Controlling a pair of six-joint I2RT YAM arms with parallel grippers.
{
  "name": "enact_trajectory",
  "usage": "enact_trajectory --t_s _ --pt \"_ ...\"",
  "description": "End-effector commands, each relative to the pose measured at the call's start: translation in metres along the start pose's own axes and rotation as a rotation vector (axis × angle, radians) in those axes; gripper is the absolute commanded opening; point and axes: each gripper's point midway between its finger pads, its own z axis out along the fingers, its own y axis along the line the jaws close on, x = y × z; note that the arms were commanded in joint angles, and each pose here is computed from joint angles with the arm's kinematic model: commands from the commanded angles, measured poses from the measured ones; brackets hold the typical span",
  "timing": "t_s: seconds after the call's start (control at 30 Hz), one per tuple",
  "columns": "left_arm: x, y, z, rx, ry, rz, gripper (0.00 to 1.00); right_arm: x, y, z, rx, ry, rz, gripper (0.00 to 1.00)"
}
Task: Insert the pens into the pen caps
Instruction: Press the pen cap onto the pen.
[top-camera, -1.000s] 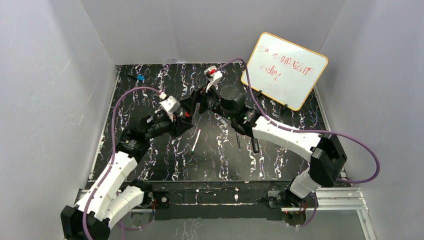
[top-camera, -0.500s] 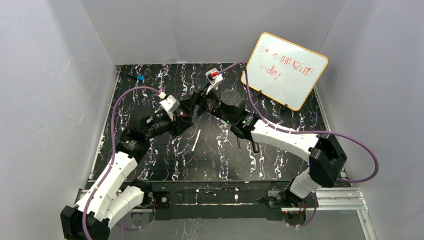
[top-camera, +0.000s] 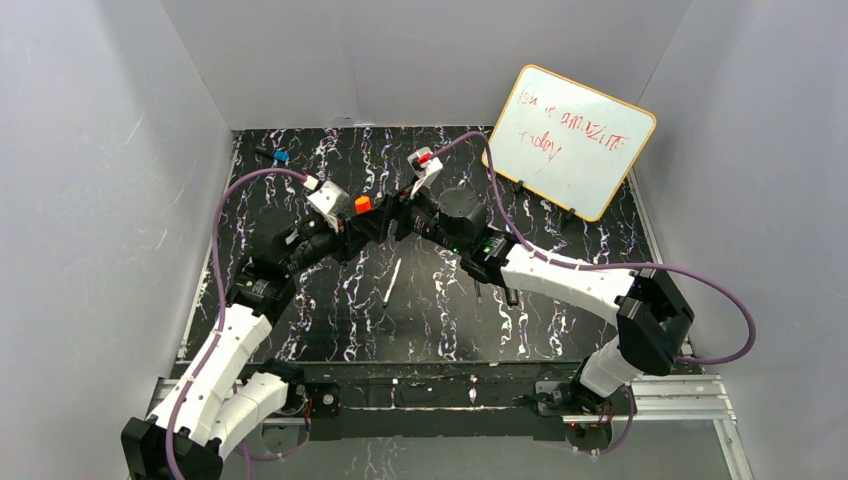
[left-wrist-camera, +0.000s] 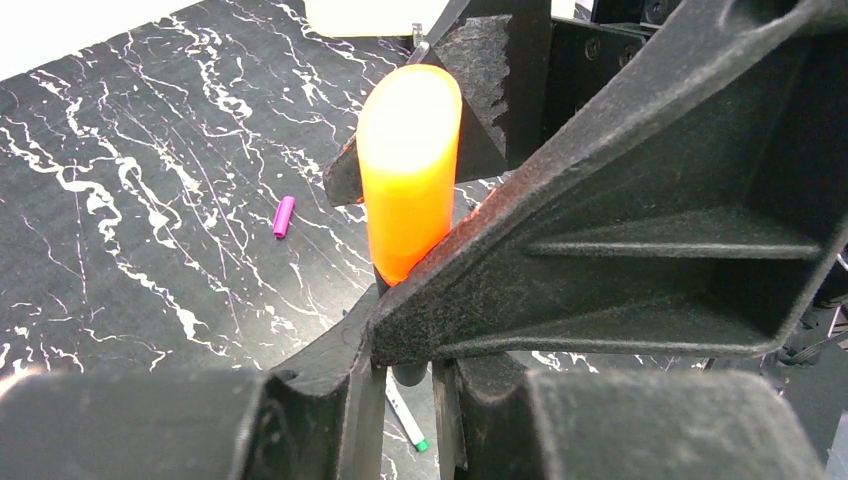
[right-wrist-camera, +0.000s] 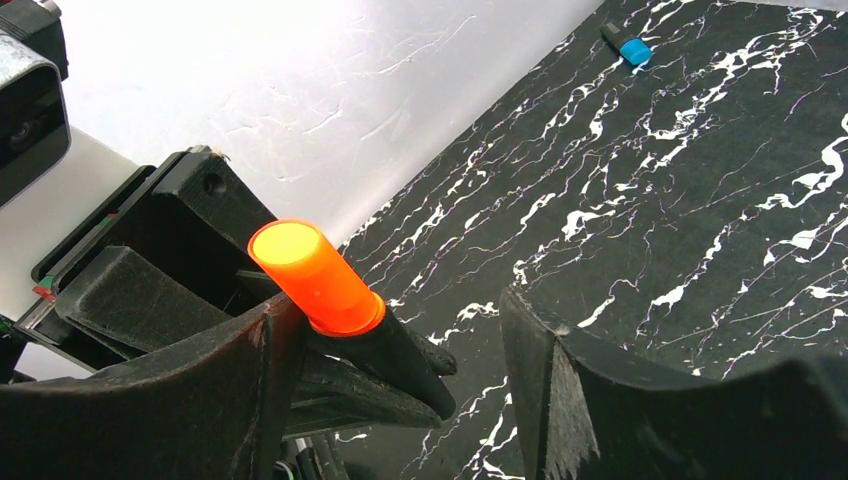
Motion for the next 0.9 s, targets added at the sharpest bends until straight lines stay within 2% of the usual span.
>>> enact_trajectory --t_s 0.0,0.2,0.43,0.87 --pt "-0.054 -0.006 -0.002 0.022 -0.158 0.091 0.00 0.056 0.022 -0.008 -0.089 0.210 -0.030 0.78" --pt "-0.023 0.000 0.004 0.012 -0.075 0.049 0.00 0.021 0.054 -0.012 -0.211 0.143 -0.106 0.78" --pt "-0.002 0.002 0.007 0.009 -0.042 0.019 0.00 -0.024 0.079 -0.018 -0.287 0.044 -0.185 0.78" --pt "0.007 -0.006 0.001 0.036 -0.034 0.013 0.00 -0.064 0.031 0.000 -0.140 -0.029 -0.184 0.78"
